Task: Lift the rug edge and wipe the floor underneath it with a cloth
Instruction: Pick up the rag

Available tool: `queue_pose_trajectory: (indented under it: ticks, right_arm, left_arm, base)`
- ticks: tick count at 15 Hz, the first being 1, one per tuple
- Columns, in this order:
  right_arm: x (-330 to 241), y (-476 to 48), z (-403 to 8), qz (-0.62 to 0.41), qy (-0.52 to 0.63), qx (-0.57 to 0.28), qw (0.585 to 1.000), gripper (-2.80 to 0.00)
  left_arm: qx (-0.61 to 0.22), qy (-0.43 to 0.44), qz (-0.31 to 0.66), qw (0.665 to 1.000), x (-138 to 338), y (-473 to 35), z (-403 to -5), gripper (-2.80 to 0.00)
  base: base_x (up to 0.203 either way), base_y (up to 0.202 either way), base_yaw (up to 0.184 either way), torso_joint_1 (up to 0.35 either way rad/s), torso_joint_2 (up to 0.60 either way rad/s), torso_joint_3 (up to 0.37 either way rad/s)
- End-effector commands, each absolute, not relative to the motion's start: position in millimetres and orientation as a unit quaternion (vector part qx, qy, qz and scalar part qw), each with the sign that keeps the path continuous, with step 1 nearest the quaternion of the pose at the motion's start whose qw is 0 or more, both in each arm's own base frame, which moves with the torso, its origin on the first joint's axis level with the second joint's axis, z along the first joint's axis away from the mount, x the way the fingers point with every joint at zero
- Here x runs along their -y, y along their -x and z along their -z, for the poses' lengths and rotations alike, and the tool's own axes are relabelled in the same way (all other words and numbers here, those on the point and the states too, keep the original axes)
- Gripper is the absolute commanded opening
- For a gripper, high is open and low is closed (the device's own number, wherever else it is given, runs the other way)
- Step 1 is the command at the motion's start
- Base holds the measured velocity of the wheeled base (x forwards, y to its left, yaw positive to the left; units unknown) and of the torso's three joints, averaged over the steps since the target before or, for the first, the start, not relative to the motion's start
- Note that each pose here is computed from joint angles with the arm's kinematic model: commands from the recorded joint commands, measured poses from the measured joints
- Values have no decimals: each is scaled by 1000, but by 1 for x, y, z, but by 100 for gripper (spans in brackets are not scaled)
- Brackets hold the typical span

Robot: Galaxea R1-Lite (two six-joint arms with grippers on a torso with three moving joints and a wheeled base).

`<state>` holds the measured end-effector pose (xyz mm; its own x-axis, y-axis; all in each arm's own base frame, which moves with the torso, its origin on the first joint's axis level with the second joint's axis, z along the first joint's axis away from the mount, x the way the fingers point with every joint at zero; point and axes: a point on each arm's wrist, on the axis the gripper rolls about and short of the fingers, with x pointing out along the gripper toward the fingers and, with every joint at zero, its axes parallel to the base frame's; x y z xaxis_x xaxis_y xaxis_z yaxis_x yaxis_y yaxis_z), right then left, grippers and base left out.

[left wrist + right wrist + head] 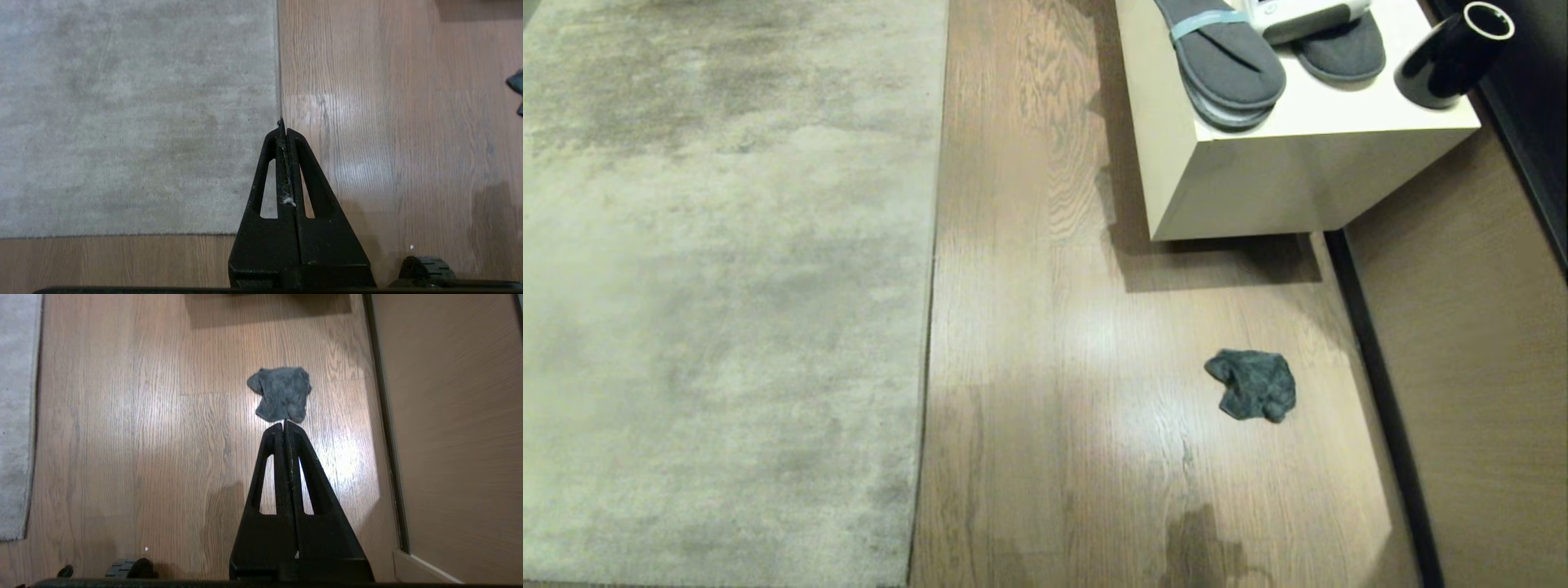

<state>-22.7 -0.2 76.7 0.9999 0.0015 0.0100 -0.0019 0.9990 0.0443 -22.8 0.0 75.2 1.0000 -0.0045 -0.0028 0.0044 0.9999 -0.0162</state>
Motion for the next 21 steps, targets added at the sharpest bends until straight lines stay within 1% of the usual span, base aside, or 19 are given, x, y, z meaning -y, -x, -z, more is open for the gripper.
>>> queue_pose_trajectory:
  ticks: [1,21]
  right_arm:
    - [0,23,-77,-1,-22,5,1000,-280]
    - [0,23,-77,-1,-22,5,1000,-280]
  left_arm:
    - [-2,8,2,1000,0,23,-75,-280]
    - [-2,8,2,1000,0,23,-75,-280]
  base:
    - [0,0,0,2,2,-197]
    - [0,0,0,2,2,-196]
